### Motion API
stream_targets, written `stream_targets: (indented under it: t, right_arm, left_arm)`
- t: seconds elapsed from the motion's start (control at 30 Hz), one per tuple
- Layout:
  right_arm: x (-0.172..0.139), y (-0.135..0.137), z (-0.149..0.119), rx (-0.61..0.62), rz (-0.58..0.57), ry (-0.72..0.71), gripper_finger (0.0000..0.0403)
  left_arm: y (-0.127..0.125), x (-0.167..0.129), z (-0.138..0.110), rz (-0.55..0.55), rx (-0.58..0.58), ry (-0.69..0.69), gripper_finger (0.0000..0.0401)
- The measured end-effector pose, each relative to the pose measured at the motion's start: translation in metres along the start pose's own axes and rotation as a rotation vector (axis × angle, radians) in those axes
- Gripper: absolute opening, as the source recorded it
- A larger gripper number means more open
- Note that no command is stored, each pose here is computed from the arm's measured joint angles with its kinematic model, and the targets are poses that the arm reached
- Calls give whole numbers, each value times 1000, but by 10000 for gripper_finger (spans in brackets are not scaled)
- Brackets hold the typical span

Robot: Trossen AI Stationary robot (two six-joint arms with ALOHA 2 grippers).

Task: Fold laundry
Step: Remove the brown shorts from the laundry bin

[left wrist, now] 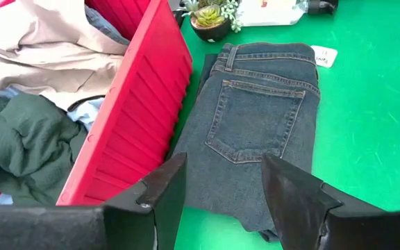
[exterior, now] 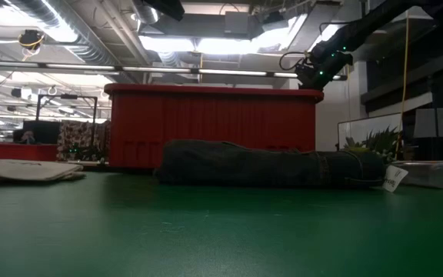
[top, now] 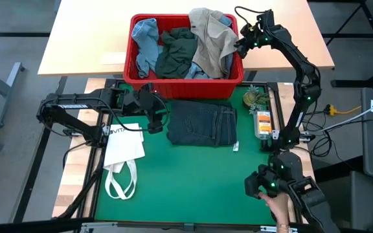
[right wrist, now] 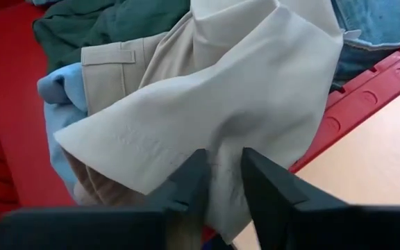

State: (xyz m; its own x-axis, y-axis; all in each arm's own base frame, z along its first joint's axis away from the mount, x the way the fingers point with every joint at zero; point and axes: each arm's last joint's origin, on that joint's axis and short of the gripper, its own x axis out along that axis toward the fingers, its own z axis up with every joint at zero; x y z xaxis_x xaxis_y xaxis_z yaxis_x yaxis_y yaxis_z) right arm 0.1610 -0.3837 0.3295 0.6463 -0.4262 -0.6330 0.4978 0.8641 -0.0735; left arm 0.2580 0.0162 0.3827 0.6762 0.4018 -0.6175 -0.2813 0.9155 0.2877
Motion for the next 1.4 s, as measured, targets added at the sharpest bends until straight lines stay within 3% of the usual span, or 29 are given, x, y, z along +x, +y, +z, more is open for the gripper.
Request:
stream_targets:
  t: [0.17, 0.4, 0.7, 1.17, 1.4]
  right_arm:
    - [0, -1, 2, -11, -15, -17, 12]
    - [1, -1, 4, 24, 8, -50, 15]
    - [-6, 4, 31, 56, 195, -334, 6]
    - [-82, 65, 100, -99, 261, -708, 3]
    - [-126, 102, 124, -194, 350, -889, 2]
  left_arm:
    - [0, 0, 0, 0, 0, 0, 181]
    - [0, 0, 0, 0, 0, 0, 181]
    - [0, 0, 0, 0, 0, 0, 181]
    - [0, 0, 1, 1, -5, -13, 181]
    - [0, 0, 3, 1, -11, -28, 181]
